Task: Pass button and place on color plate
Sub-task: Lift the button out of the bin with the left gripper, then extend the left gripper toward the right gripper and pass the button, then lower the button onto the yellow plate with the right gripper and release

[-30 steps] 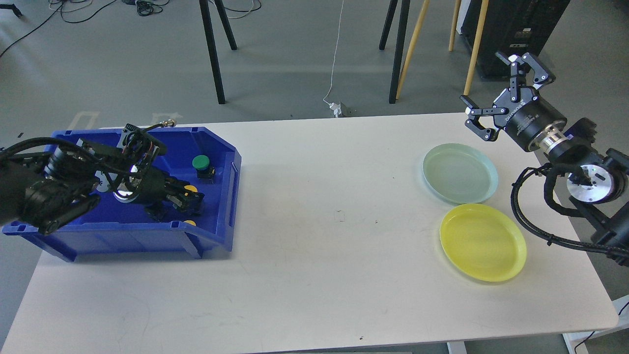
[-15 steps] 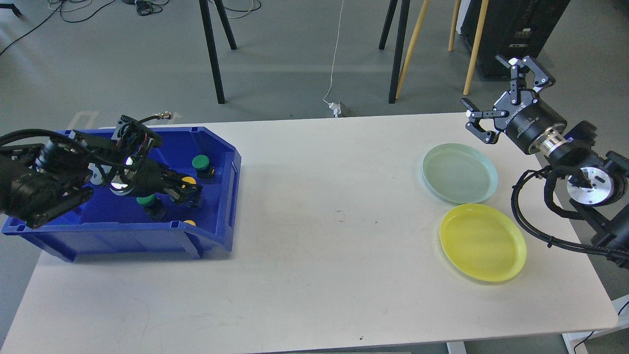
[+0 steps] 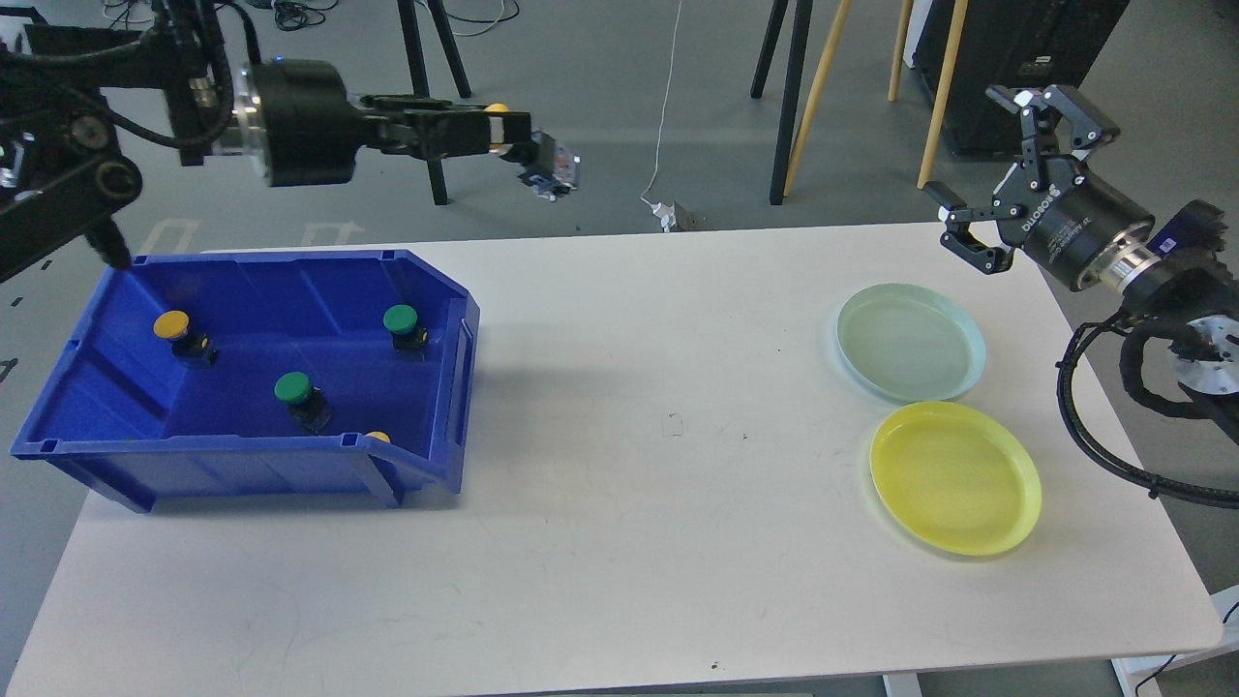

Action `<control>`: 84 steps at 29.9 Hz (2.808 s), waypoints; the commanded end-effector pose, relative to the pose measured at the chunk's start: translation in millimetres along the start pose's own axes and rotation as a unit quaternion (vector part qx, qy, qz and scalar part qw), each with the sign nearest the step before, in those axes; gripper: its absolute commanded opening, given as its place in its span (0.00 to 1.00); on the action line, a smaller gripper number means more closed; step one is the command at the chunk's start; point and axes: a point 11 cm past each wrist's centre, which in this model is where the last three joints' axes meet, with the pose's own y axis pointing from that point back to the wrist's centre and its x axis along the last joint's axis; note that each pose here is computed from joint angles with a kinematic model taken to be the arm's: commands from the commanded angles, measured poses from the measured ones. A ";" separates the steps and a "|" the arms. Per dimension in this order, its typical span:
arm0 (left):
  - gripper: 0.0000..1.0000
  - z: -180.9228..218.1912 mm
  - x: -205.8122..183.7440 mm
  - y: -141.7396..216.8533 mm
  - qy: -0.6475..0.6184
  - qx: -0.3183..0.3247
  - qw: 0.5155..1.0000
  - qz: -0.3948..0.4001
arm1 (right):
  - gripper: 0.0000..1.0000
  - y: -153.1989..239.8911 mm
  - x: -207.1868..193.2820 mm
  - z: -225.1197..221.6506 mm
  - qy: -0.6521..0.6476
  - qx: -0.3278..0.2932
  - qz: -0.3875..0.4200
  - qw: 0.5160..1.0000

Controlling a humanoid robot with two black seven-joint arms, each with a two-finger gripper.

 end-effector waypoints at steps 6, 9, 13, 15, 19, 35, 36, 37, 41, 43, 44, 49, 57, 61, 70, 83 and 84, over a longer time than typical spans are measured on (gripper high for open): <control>0.10 -21.9 -70.2 -99.0 0.177 -0.063 0.981 0.051 | 1.00 18.8 -43.6 16.6 -0.007 -0.025 -0.064 0.998; 0.10 -17.9 -78.1 -108.4 0.196 -0.077 0.976 0.056 | 1.00 14.1 -52.3 24.6 -0.017 -0.029 -0.077 0.996; 0.10 -19.1 -83.7 -110.8 0.202 -0.077 0.975 0.058 | 1.00 -6.8 -78.9 40.7 -0.041 -0.028 -0.109 0.993; 0.10 -20.1 -83.7 -110.5 0.202 -0.076 0.975 0.060 | 1.00 -11.8 -84.8 40.9 -0.045 -0.025 -0.115 0.992; 0.10 -20.6 -84.1 -110.4 0.203 -0.076 0.974 0.061 | 1.00 -21.5 -95.6 44.6 -0.055 -0.019 -0.125 0.990; 0.10 -26.2 -83.2 -108.9 0.210 -0.071 0.973 0.071 | 0.26 -27.4 -99.5 47.5 -0.052 -0.022 -0.123 0.991; 0.10 -25.4 -82.2 -109.2 0.211 -0.073 0.972 0.073 | 0.17 -28.1 -99.6 48.1 -0.052 -0.022 -0.122 0.991; 0.10 -26.0 -81.8 -108.8 0.212 -0.073 0.972 0.074 | 0.14 -28.7 -100.3 48.6 -0.052 -0.022 -0.121 0.991; 0.10 -26.5 -81.6 -108.3 0.214 -0.073 0.971 0.077 | 0.03 -27.2 -99.0 48.9 -0.054 -0.022 -0.119 0.991; 0.15 -26.4 -82.1 -108.7 0.215 -0.074 0.971 0.077 | 0.01 -26.8 -97.4 49.1 -0.054 -0.023 -0.115 0.992; 0.23 -27.5 -83.2 -108.2 0.217 -0.073 0.970 0.078 | 0.01 -26.9 -97.0 49.0 -0.055 -0.023 -0.114 0.992; 0.72 -32.1 -79.1 -102.6 0.252 -0.083 0.958 0.110 | 0.01 -25.6 -92.3 51.7 -0.056 -0.025 -0.095 0.994; 0.86 -42.7 -62.3 -79.4 0.258 -0.079 0.953 0.138 | 0.01 1.2 -68.7 98.6 -0.079 -0.063 -0.009 0.995; 0.88 -55.6 -48.4 -42.3 0.222 -0.049 0.964 0.140 | 0.01 52.6 -31.9 144.1 -0.017 -0.132 0.088 0.987; 0.94 -108.2 -59.6 85.9 -0.044 0.181 0.982 -0.039 | 0.06 138.4 9.7 191.7 0.136 -0.232 0.226 0.936; 0.95 -189.2 -98.0 195.3 -0.147 0.407 0.864 -0.259 | 1.00 152.3 22.7 177.5 0.129 -0.220 0.275 0.927; 0.95 -193.2 -100.9 195.3 -0.143 0.411 0.862 -0.262 | 1.00 146.3 22.9 165.9 0.114 -0.201 0.278 0.932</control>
